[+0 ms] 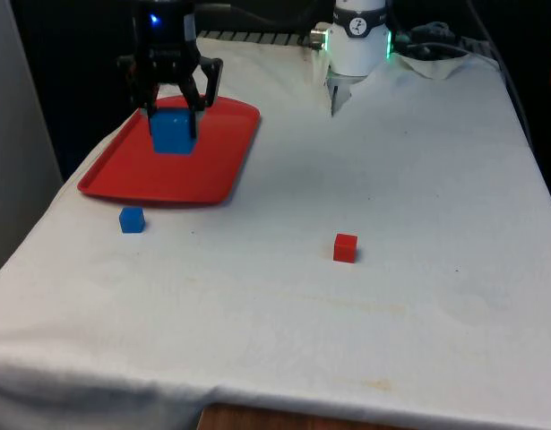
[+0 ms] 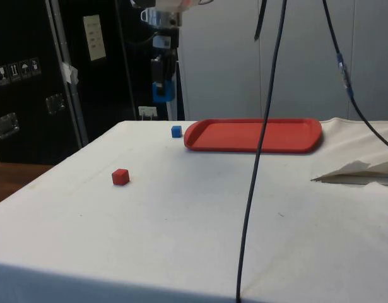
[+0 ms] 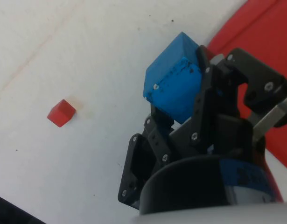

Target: Pick up the largest block and place it onto the tray.

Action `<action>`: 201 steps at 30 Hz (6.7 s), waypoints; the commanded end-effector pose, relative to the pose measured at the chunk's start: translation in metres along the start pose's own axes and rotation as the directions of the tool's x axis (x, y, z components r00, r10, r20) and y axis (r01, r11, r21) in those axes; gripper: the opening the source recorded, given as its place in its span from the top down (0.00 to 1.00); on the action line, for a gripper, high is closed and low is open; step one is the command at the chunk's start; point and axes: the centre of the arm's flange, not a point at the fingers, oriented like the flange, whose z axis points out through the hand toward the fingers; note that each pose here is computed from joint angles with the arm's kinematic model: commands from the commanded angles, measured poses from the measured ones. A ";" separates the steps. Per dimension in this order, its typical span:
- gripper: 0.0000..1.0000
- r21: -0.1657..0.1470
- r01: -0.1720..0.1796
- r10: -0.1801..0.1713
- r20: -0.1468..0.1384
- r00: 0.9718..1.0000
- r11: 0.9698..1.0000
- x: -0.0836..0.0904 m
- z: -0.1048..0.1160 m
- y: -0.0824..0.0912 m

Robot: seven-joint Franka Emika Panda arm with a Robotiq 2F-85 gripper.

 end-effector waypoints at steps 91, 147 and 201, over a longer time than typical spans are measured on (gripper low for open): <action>0.99 0.042 0.042 -0.046 0.097 0.994 0.998 -0.178 0.004 0.108; 0.97 0.020 0.024 -0.024 0.039 0.999 1.000 -0.202 0.109 0.102; 0.00 0.006 0.035 -0.035 -0.003 0.999 0.999 -0.186 0.043 0.105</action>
